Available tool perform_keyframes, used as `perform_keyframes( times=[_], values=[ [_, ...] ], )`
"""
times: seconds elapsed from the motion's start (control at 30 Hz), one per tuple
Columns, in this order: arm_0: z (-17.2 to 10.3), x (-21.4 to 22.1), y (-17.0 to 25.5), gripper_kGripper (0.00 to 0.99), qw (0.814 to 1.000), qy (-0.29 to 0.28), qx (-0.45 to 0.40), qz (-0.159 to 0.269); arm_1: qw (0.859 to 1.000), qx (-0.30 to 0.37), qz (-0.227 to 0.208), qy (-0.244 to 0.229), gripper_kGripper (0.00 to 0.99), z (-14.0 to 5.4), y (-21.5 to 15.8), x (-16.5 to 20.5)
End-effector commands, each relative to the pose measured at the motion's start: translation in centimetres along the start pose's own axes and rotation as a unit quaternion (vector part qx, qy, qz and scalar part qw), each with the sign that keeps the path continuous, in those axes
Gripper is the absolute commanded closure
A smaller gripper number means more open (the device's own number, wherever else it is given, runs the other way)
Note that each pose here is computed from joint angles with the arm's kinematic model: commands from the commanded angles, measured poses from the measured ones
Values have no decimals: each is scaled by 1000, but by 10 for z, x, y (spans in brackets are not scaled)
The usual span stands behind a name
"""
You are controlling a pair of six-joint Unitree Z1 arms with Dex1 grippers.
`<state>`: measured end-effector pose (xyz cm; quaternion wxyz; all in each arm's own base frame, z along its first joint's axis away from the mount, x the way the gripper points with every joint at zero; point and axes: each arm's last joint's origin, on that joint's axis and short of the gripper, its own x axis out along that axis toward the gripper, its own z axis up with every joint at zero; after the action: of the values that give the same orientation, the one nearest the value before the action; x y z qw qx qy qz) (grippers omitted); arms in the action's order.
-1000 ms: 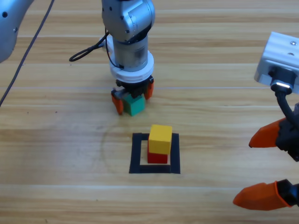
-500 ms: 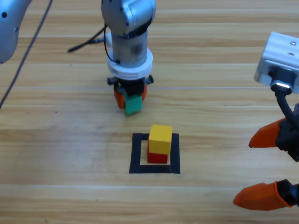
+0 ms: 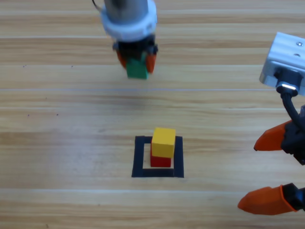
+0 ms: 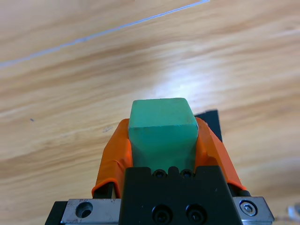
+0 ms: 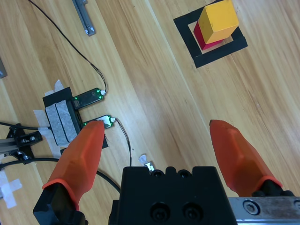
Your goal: Stack the blocks in the rectangular block: red at the bottom, yellow in the middle, green on top
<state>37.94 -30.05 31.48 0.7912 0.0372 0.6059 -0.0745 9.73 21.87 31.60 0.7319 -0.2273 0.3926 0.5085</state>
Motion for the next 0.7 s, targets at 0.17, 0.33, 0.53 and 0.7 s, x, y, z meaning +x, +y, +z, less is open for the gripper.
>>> perform_keyframes(
  times=[0.17, 0.33, 0.53, 0.7],
  values=[
    [-55, -53, -34, 990, 986, 0, 161, -37, 1000, -7, 1, -13, 2, -12, 4, -11],
    [-80, -51, -67, 990, 979, 11, 199, -43, 999, -9, 7, -33, 2, -21, 5, -26],
    [-88, -43, -81, 990, 990, 16, 134, -30, 999, -10, 16, -41, 2, -26, 6, -32],
    [-91, -38, -77, 990, 1000, 19, 24, -6, 999, -11, 20, -40, 2, -26, 7, -32]
  ],
)
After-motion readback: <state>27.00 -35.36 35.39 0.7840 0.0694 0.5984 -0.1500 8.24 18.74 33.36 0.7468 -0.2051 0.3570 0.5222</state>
